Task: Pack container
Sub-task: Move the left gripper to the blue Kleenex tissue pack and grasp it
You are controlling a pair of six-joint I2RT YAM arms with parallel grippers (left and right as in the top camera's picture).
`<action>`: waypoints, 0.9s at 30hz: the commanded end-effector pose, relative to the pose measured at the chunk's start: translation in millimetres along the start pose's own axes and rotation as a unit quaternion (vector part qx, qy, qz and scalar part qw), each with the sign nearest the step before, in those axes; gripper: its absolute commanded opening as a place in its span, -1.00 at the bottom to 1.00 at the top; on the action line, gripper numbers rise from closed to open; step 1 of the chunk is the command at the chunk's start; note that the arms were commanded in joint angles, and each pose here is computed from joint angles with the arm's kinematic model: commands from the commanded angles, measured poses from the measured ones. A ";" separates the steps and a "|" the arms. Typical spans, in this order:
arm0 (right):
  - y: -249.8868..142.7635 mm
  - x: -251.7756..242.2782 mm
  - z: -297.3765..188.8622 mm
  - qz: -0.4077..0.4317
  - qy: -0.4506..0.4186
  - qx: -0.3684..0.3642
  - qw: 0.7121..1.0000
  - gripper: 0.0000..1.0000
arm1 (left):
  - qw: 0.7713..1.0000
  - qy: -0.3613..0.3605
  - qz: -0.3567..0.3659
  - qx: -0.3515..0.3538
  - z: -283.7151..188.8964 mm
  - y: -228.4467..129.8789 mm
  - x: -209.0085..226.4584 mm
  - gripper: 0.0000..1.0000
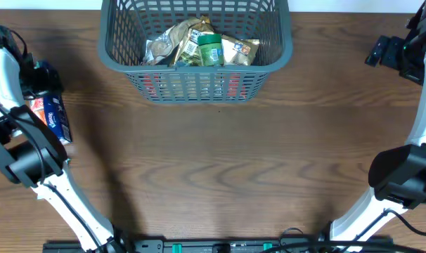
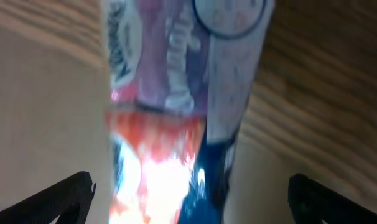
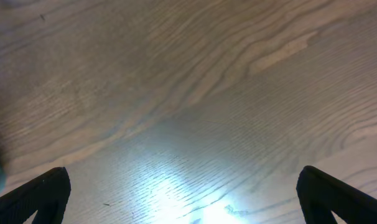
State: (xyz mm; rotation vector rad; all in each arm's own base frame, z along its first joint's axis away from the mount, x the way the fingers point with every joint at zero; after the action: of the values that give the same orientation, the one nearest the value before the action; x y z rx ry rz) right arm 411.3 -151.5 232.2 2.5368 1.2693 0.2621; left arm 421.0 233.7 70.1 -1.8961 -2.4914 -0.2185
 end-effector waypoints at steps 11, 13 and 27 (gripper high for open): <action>-1.1 -4.2 0.2 -0.004 -0.004 0.003 1.000 0.99 | 1.000 0.001 0.008 0.003 49.0 7.2 5.9 0.97; -1.1 -4.2 0.3 -0.004 -0.004 0.003 1.000 0.99 | 1.000 0.000 0.010 0.007 55.7 6.4 5.6 0.97; -1.1 -4.2 0.2 -0.004 -0.004 0.003 1.000 0.98 | 1.000 -0.013 0.018 0.009 66.1 6.7 1.9 -0.44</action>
State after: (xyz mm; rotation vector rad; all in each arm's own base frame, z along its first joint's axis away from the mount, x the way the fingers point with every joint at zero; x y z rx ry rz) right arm 410.5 -151.3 231.9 2.5393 1.2706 0.2580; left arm 439.3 248.3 17.1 -1.9393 -2.4667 -0.2444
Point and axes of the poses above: each gripper's point midway between its finger pads, its own z axis out along the fingers, its own x axis along the line the jaws close on, y = z × x, the point moved 1 cm from there along -z, back along the fingers, and after that the axes turned 9 degrees about z, right-handed, at the moved point
